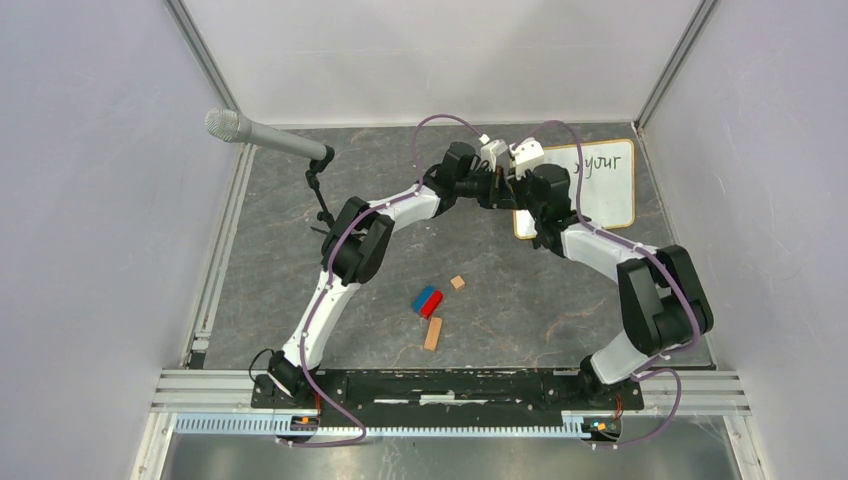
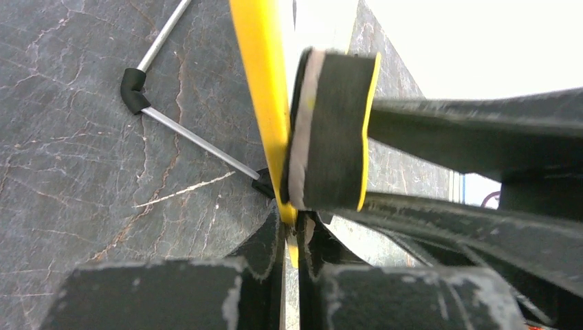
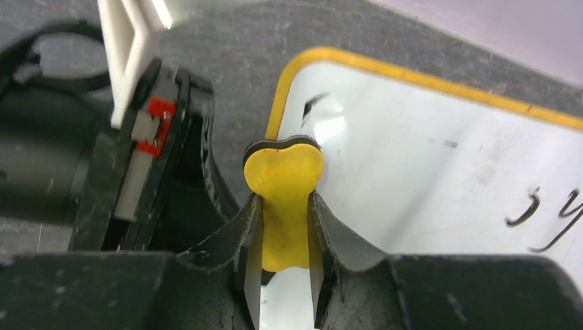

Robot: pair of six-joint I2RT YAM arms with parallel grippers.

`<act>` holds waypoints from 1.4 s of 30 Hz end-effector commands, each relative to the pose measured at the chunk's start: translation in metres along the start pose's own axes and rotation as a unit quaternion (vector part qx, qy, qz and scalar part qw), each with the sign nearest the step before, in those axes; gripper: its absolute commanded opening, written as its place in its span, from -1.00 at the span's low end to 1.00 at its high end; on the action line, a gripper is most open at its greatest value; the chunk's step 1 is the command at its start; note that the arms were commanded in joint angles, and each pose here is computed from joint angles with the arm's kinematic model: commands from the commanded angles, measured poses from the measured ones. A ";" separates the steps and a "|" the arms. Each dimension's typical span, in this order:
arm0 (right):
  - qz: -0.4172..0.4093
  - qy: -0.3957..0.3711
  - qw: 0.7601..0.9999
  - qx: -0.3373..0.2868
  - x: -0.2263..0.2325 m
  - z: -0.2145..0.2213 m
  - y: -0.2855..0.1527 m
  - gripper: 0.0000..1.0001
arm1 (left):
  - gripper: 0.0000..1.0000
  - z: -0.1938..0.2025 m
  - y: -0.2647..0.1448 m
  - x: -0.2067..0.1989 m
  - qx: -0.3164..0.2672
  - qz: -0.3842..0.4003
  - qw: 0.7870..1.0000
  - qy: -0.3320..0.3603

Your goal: Erase the whiteboard

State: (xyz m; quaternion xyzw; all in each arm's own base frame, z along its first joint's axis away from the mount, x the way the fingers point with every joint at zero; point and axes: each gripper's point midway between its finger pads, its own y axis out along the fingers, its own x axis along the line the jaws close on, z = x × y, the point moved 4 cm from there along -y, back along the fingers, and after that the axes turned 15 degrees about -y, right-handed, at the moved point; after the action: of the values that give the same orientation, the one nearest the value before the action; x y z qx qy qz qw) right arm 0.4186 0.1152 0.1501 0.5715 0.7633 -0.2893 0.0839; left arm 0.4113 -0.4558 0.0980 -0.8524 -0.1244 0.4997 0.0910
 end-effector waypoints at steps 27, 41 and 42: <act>0.034 0.117 0.992 0.030 -0.028 -0.042 0.023 -0.87 | -0.95 0.008 0.013 -0.017 0.025 0.008 0.996 0.081; 0.134 0.142 0.974 0.111 -0.054 -0.051 0.042 -0.89 | -0.95 0.010 0.015 -0.019 0.028 0.009 0.996 0.081; 0.147 0.145 0.970 0.126 -0.056 -0.048 0.042 -0.90 | -0.95 0.010 0.015 -0.019 0.029 0.009 0.996 0.082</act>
State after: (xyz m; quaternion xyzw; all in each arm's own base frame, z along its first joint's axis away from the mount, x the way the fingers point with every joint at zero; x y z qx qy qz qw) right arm 0.4619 0.1117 0.1862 0.6604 0.6853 -0.3028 -0.0500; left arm 0.4217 -0.4542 0.1018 -0.8589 -0.1469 0.4819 0.0923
